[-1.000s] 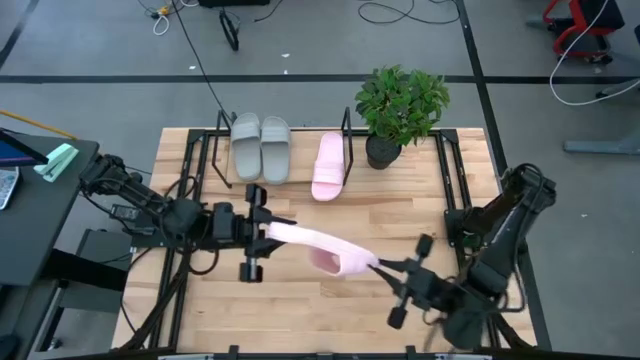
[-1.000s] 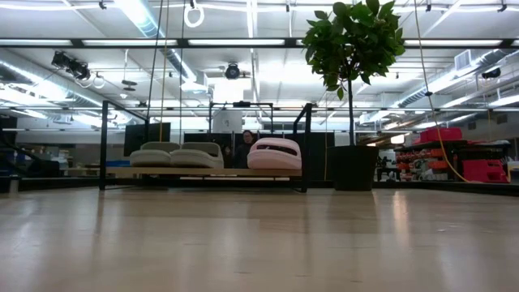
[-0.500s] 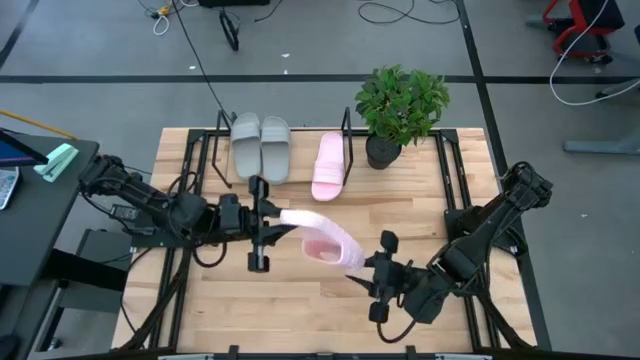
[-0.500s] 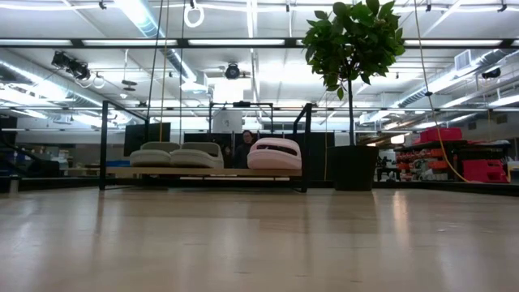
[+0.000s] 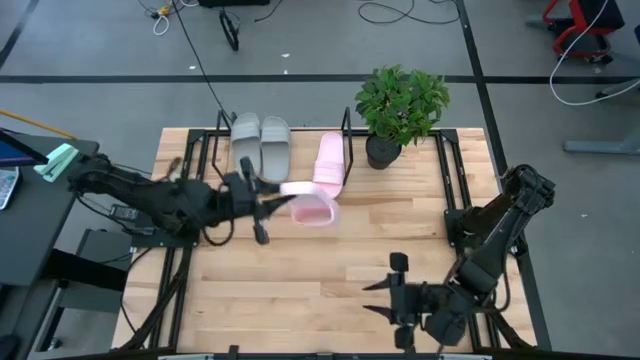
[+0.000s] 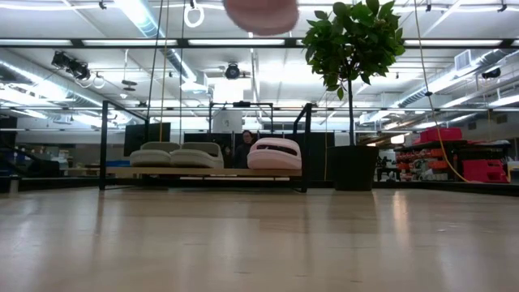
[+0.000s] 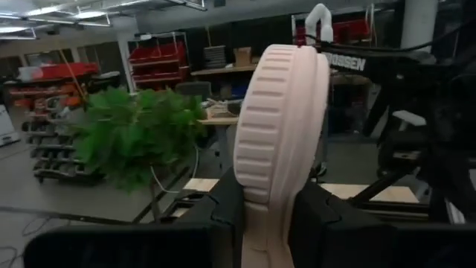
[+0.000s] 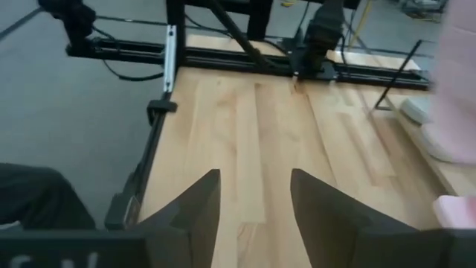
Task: Pick and place slides into the shelf
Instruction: Put the pink slipper on the shelf
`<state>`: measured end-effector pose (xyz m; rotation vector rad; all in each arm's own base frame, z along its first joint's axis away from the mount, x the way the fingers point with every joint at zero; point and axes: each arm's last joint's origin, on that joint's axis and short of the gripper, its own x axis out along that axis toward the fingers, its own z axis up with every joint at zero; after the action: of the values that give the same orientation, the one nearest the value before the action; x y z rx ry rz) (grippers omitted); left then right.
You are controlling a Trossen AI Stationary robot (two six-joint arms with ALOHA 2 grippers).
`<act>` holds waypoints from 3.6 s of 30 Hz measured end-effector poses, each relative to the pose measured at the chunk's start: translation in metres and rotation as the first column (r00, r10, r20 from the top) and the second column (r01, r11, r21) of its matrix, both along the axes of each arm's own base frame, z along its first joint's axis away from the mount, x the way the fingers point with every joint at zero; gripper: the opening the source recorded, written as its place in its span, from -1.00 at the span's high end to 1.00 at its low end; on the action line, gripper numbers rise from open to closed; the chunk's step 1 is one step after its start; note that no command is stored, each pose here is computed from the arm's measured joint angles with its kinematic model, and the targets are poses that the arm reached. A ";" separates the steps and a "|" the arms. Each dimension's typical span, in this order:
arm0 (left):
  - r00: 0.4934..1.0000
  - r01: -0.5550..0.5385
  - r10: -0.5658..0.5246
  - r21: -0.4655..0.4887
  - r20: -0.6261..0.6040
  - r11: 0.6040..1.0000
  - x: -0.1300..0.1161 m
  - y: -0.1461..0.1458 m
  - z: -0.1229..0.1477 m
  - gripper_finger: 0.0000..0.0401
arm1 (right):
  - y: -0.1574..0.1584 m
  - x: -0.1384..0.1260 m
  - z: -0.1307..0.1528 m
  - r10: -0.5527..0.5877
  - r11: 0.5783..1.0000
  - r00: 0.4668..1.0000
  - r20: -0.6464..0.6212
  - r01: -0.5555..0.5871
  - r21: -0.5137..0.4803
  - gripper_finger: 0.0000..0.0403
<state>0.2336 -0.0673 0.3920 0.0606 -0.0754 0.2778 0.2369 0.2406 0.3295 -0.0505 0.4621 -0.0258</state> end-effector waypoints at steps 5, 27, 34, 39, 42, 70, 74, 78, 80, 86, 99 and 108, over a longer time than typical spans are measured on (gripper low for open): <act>0.996 -0.037 0.029 -0.093 -0.086 0.995 -0.014 0.033 -0.002 0.65 | 0.005 -0.007 0.000 0.001 1.000 1.000 0.012 -0.001 -0.022 0.19; 0.960 -0.043 -0.074 -0.403 -0.270 0.914 -0.024 0.173 -0.035 0.66 | -0.015 0.028 -0.029 -0.073 0.983 0.992 -0.103 0.054 -0.176 0.19; 0.927 -0.012 -0.188 -0.527 -0.323 0.849 -0.009 0.215 -0.068 0.65 | -0.027 0.047 -0.040 -0.104 0.971 0.985 -0.140 0.070 -0.229 0.19; 0.912 -0.061 -0.188 -0.574 -0.364 0.817 -0.003 0.243 -0.093 0.67 | -0.034 0.057 -0.046 -0.107 0.972 0.979 -0.171 0.067 -0.224 0.19; 0.915 -0.073 -0.176 -0.579 -0.363 0.812 -0.001 0.257 -0.102 0.67 | -0.038 0.060 -0.047 -0.112 0.973 0.978 -0.177 0.073 -0.217 0.19; 0.899 -0.028 -0.272 -0.664 -0.343 0.747 0.011 0.318 -0.176 0.64 | -0.079 0.084 -0.048 -0.194 0.957 0.958 -0.209 0.138 -0.255 0.20; 0.906 -0.019 -0.269 -0.665 -0.328 0.747 0.015 0.322 -0.182 0.66 | -0.082 0.086 -0.048 -0.183 0.964 0.957 -0.225 0.129 -0.234 0.20; 0.919 0.001 -0.255 -0.646 -0.300 0.763 0.018 0.324 -0.179 0.62 | -0.082 0.086 -0.048 -0.178 0.965 0.957 -0.227 0.125 -0.231 0.20; 0.924 0.013 -0.253 -0.639 -0.286 0.769 0.020 0.324 -0.177 0.61 | -0.082 0.086 -0.048 -0.177 0.965 0.958 -0.227 0.124 -0.231 0.20; 0.925 0.014 -0.251 -0.634 -0.285 0.773 0.021 0.324 -0.177 0.63 | -0.081 0.086 -0.048 -0.159 0.971 0.959 -0.234 0.109 -0.213 0.20; 0.924 -0.071 -0.173 -0.594 -0.343 0.801 0.027 0.319 -0.178 0.30 | -0.082 0.088 -0.048 -0.070 0.974 0.963 -0.262 0.009 -0.227 0.20; 0.920 -0.147 -0.087 -0.540 -0.383 0.829 0.027 0.322 -0.178 0.03 | -0.100 0.102 -0.043 -0.013 0.926 0.969 -0.245 -0.080 -0.368 0.20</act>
<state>0.2604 0.2545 0.2136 -0.4744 0.4155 0.3066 0.3390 0.1402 0.2863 -0.4445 0.6983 -0.0751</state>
